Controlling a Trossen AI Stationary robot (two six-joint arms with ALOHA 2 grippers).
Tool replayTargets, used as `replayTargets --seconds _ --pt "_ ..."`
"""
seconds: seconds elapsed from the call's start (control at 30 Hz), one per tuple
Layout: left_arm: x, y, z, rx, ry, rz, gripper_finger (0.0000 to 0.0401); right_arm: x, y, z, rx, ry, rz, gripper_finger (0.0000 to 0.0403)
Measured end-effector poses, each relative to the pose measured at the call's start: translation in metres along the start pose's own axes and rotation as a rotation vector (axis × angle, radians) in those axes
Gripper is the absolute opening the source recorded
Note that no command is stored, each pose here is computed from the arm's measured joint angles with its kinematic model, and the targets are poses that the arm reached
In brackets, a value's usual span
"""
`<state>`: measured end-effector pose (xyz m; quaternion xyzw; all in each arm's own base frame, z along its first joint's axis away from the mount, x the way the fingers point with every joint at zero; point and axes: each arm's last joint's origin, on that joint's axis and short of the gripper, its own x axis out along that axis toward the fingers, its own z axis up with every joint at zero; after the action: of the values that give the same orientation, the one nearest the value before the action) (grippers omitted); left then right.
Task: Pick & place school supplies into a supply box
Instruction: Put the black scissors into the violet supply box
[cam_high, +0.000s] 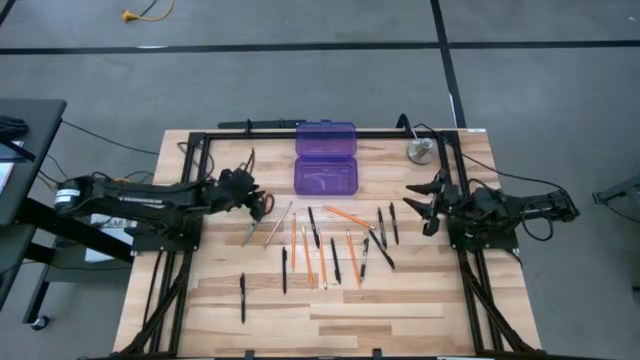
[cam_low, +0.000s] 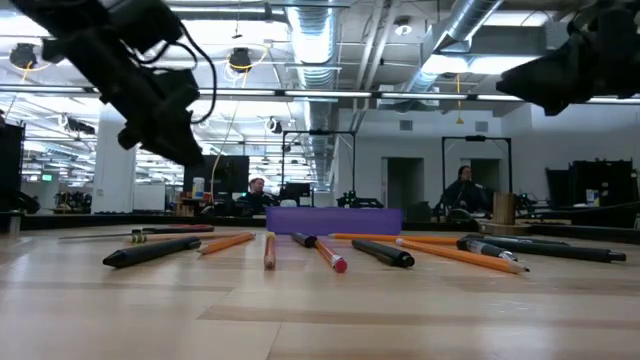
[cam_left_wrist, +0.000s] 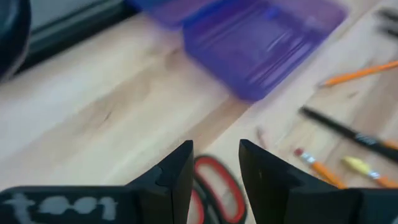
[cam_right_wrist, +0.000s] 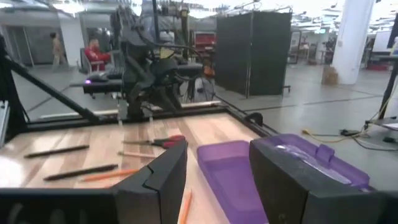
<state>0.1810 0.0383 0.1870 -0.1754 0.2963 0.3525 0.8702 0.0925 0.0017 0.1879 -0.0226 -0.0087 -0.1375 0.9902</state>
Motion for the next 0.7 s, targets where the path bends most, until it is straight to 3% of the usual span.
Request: replayTargets --seconds 0.17,0.4,0.7 --pt "0.008 -0.008 0.006 -0.009 0.153 0.012 0.0116 0.0 0.001 -0.004 -0.027 0.043 0.023 0.0169" --pt "0.014 -0.021 0.015 0.081 0.309 -0.065 0.0116 0.003 0.01 -0.011 0.007 0.149 0.266 0.0169" --pt "0.015 -0.025 0.016 0.145 0.387 -0.094 0.0116 0.014 0.015 -0.01 0.019 0.349 0.262 0.0169"
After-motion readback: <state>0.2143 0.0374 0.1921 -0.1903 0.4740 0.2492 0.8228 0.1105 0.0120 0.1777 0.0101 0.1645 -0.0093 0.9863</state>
